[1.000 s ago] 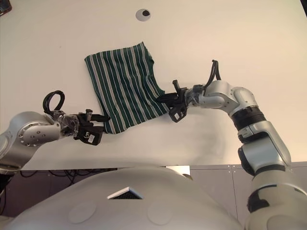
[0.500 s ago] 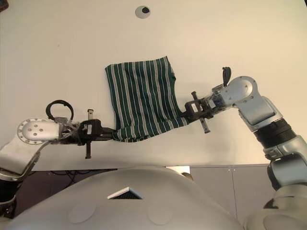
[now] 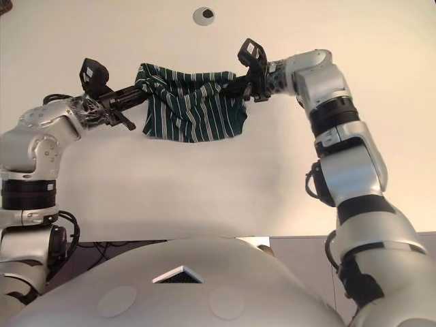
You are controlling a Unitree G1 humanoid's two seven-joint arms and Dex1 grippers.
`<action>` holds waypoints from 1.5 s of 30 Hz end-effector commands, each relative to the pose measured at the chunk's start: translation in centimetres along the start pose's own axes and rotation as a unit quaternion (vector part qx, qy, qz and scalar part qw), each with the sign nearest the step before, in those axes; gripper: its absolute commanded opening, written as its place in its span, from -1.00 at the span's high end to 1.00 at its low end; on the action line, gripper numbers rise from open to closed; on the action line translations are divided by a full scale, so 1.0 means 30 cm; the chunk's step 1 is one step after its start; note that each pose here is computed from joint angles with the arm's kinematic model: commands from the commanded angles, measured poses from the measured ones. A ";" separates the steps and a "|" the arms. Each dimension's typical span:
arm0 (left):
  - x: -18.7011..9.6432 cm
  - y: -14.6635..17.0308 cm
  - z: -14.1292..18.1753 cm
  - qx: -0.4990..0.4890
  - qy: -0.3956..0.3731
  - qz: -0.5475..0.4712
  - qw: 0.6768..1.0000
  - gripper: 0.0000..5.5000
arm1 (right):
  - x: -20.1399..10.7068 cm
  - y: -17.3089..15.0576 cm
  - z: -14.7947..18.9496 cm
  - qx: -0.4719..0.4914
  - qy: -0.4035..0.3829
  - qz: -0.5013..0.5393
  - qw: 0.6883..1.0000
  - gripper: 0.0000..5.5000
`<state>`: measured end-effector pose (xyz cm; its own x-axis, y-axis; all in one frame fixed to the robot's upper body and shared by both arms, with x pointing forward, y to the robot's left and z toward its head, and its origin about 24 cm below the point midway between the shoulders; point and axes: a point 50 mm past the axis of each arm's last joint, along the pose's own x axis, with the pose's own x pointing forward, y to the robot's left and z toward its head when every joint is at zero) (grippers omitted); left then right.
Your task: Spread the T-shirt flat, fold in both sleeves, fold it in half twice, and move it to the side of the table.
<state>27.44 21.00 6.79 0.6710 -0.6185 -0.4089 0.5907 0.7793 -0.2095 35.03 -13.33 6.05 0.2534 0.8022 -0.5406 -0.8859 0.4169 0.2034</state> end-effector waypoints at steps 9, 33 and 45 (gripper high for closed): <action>-0.009 0.107 -0.053 -0.104 -0.121 0.206 0.965 0.69 | -0.013 -0.087 0.055 0.044 -0.096 -0.189 0.976 0.45; -0.058 0.083 -0.110 -0.151 -0.216 0.289 0.920 1.00 | -0.174 -0.142 -0.388 0.338 -0.043 -0.563 0.753 0.99; -0.012 0.050 -0.096 -0.104 -0.217 0.319 0.917 1.00 | -0.255 -0.135 0.131 -0.071 -0.323 -0.546 0.770 0.99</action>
<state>26.30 22.56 3.37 0.9897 -0.0089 -0.1431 -0.0342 0.9546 -0.2961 36.97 -24.08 8.39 0.9924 -0.1227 0.0078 0.1222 0.9773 -0.1729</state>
